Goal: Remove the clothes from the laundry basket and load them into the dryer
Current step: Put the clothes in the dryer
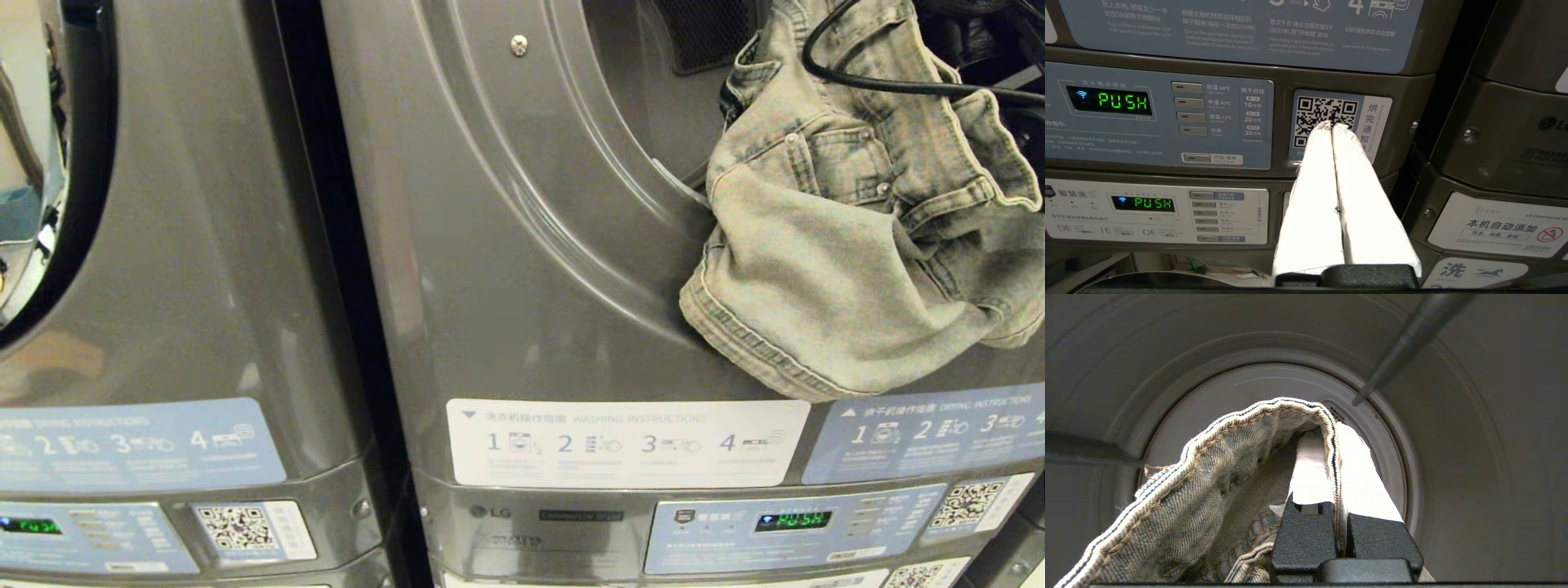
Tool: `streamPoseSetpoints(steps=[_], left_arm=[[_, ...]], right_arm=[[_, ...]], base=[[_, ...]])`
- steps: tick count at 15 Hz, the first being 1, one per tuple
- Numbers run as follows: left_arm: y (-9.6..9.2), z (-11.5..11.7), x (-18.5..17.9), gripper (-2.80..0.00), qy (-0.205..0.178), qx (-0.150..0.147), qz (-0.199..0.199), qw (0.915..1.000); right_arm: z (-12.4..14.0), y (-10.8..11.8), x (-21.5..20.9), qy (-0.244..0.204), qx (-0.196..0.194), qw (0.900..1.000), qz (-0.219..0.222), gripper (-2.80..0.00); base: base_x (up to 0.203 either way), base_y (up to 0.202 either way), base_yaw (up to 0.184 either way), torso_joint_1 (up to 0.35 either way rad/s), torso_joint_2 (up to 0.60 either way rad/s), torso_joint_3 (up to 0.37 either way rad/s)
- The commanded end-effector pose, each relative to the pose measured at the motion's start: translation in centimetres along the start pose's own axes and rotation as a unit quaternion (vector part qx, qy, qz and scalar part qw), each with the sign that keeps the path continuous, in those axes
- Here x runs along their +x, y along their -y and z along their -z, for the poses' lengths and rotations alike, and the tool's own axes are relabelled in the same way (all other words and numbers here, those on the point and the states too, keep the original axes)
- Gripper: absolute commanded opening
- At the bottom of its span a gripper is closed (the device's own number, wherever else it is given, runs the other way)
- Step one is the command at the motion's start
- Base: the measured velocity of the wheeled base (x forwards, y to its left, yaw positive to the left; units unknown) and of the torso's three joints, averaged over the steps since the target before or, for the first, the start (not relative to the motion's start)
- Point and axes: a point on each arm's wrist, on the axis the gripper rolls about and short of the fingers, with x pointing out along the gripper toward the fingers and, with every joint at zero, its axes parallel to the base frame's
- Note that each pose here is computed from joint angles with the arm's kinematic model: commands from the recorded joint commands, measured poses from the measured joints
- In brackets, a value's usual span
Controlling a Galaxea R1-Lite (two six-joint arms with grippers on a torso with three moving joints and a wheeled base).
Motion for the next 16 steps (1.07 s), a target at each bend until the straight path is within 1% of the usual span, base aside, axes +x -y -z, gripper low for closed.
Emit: streamPoseSetpoints(steps=[1,3,6,8,13,14,16], left_arm=[[0.0,0.4,0.1,-2.80,-0.007,0.000,-0.001,1.0000],[0.0,0.4,0.1,-2.80,-0.007,0.000,-0.001,1.0000],[0.0,0.4,0.1,-2.80,-0.007,0.000,-0.001,1.0000],[0.0,0.4,0.1,-2.80,-0.007,-0.001,-0.001,1.0000],[0.0,0.4,0.1,-2.80,-0.007,-0.001,-0.001,1.0000],[0.0,0.4,0.1,-2.80,-0.007,-0.001,-0.001,1.0000],[0.0,0.4,0.1,-2.80,-0.007,-0.001,-0.001,1.0000]], right_arm=[[-0.6,0.1,-0.1,0.006,-0.001,1.000,0.001,-2.80],[-0.7,0.1,-0.1,0.008,0.000,1.000,0.001,-2.80],[-0.4,0.1,-0.1,0.008,-0.008,1.000,0.001,-2.80],[0.0,0.1,-0.3,-0.001,-0.012,1.000,0.000,-2.80],[0.3,0.0,-0.5,-0.002,-0.018,1.000,-0.002,-2.80],[0.4,-0.1,-0.5,-0.001,-0.017,1.000,-0.006,-2.80],[0.4,-0.2,-0.5,0.001,-0.016,0.999,-0.031,-2.80]], base=[[0.000,0.000,0.000,0.093,-0.18,-0.083],[0.002,0.001,-0.041,0.067,-0.15,-0.071],[0.004,0.007,-0.156,0.050,-0.10,-0.045],[-0.005,0.008,-0.113,-0.004,0.01,0.009],[0.000,0.000,0.000,0.000,0.00,0.000],[0.000,0.000,0.000,0.000,0.00,0.000],[0.000,0.000,0.000,0.000,0.00,0.000]])
